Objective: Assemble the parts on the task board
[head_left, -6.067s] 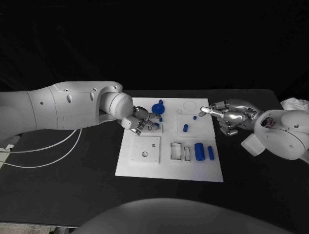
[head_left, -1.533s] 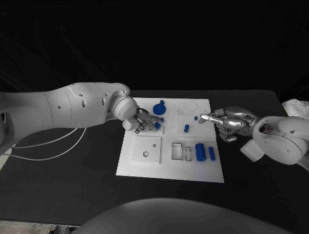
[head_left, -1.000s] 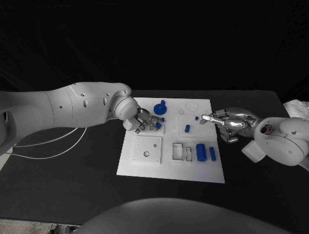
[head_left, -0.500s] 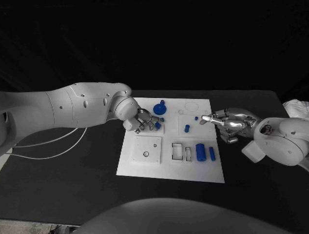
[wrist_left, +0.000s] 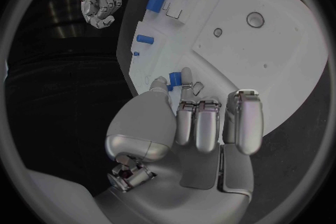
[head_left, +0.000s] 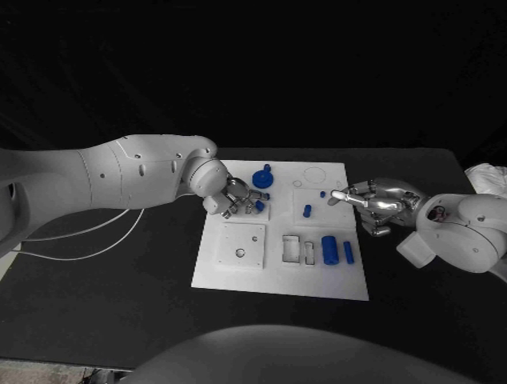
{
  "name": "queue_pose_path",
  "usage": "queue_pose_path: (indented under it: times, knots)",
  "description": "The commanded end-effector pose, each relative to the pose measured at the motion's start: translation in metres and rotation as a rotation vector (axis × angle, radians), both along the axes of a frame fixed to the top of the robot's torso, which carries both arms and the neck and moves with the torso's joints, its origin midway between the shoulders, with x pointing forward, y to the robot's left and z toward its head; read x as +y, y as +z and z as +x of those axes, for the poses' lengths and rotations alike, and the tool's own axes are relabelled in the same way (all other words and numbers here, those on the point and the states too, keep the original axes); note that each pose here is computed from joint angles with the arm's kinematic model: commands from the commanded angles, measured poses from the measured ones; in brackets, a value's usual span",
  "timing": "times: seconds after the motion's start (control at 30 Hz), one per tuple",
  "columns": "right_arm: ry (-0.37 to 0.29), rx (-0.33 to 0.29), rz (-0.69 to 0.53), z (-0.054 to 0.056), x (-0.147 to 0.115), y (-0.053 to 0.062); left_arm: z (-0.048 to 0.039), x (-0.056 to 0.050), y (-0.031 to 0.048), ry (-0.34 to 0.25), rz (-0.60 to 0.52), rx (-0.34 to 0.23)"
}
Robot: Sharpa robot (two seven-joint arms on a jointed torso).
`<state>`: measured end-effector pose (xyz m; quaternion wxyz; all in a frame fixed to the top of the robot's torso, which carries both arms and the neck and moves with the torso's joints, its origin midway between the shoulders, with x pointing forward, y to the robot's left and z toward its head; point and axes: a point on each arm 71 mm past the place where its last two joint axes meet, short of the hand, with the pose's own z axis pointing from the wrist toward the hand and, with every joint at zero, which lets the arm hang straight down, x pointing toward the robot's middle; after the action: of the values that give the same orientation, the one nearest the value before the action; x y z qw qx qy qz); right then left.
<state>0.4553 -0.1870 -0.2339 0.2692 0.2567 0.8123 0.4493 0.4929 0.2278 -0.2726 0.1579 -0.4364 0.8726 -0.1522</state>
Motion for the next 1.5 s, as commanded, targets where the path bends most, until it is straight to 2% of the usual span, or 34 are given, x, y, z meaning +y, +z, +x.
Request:
queue_pose_path:
  times: [0.03, 1.5]
  knots:
    - [0.018, 0.022, 0.011, -0.0022, 0.0022, -0.0014, -0.0088, 0.0051, -0.0037, -0.004, 0.091, 0.143]
    - [0.014, 0.038, 0.015, -0.0025, 0.0024, -0.0076, -0.0081, 0.0026, -0.0032, -0.022, 0.09, 0.147]
